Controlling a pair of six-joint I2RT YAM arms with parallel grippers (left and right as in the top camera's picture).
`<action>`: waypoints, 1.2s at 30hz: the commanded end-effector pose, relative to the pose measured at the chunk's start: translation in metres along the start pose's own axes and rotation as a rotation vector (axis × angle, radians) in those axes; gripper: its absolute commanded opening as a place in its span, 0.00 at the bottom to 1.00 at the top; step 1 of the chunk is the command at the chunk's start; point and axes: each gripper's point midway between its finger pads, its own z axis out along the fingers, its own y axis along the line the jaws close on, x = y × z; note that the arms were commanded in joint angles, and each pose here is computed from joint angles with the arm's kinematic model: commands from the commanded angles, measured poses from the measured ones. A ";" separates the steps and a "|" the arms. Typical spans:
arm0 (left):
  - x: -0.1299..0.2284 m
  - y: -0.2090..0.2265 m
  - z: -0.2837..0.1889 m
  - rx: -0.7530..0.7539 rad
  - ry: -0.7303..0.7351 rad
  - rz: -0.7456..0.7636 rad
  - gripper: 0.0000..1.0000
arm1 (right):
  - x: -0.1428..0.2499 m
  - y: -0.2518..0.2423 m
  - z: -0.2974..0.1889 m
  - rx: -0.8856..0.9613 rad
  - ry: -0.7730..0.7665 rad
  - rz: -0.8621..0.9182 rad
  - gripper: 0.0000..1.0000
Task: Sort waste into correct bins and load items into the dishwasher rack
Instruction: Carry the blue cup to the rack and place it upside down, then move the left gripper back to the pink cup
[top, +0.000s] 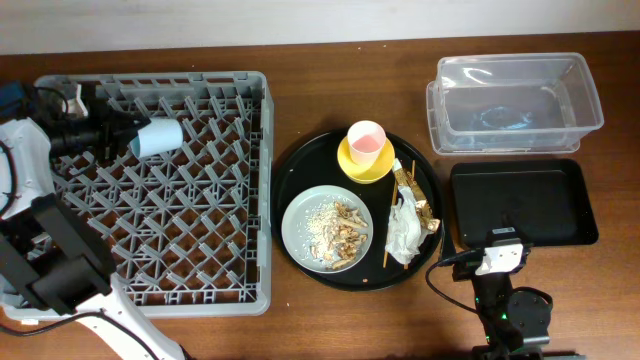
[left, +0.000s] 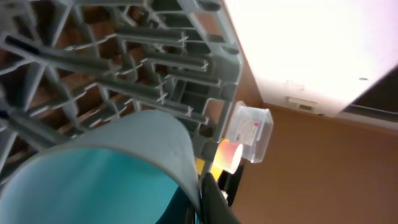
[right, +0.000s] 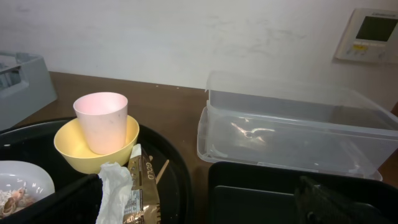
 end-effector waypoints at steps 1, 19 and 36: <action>0.011 0.016 0.014 0.052 0.044 -0.050 0.02 | 0.002 0.000 0.000 0.002 0.004 -0.005 0.99; -0.022 0.081 -0.050 -0.202 -0.138 -0.102 0.37 | 0.002 0.000 0.000 0.002 0.004 -0.005 0.99; 0.038 -0.042 0.009 -0.576 0.118 0.435 0.16 | 0.002 0.000 0.000 0.002 0.004 -0.005 0.99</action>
